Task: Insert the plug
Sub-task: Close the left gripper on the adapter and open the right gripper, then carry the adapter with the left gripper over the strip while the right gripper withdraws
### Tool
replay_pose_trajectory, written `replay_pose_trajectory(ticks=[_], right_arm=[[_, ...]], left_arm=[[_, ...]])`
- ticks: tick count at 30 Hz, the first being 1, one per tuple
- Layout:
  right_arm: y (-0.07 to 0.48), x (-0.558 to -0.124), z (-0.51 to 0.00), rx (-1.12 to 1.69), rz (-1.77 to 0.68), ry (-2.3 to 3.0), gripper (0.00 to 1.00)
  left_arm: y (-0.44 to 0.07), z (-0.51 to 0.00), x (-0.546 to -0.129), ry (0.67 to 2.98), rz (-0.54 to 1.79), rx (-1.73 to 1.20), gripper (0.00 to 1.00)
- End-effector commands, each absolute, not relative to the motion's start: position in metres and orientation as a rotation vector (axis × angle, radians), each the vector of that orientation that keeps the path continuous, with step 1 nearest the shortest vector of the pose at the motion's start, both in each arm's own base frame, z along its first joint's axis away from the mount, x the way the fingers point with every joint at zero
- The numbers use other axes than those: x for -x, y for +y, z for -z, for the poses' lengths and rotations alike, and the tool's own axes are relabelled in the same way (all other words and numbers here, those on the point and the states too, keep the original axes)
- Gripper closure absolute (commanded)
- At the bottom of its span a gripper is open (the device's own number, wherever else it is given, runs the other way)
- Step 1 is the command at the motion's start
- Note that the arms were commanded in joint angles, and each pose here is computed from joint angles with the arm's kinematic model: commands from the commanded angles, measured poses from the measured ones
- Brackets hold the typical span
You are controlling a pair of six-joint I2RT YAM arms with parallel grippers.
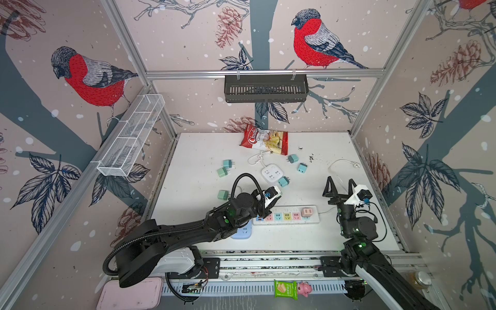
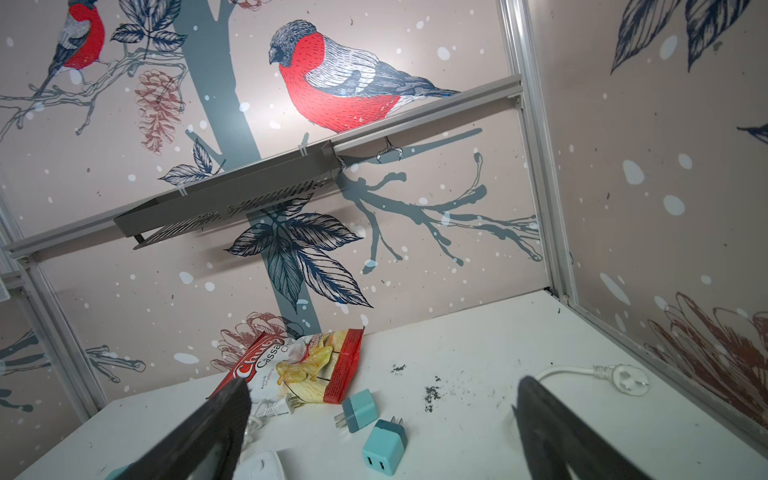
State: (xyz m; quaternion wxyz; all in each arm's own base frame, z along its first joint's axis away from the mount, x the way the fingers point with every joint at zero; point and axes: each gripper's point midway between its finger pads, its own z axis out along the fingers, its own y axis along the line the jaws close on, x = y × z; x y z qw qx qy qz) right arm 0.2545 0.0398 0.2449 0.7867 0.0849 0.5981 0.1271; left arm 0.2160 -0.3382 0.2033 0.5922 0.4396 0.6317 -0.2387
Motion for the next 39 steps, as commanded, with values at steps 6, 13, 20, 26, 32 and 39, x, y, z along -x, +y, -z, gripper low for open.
replay_pose_trajectory(ticks=[6,13,20,26,32,39], right_arm=[[0.042,-0.261,-0.182,-0.204,-0.356,1.429,0.00],[0.046,-0.263,-0.180,-0.182,-0.360,1.453,0.00],[0.039,-0.263,-0.176,-0.232,-0.347,1.457,0.00],[0.038,-0.263,-0.175,-0.240,-0.349,1.459,0.00],[0.037,-0.264,-0.174,-0.245,-0.348,1.463,0.00],[0.036,-0.264,-0.173,-0.249,-0.348,1.466,0.00]], left_arm=[[-0.344,-0.211,-0.211,1.421,0.584,-1.052,1.00],[-0.355,-0.204,-0.203,1.418,0.624,-1.138,1.00],[-0.376,-0.177,-0.193,1.455,0.654,-1.326,1.00],[-0.400,-0.143,-0.172,1.480,0.706,-1.554,1.00],[-0.419,-0.104,-0.159,1.554,0.731,-1.752,1.00],[-0.430,-0.077,-0.171,1.629,0.667,-1.819,1.00]])
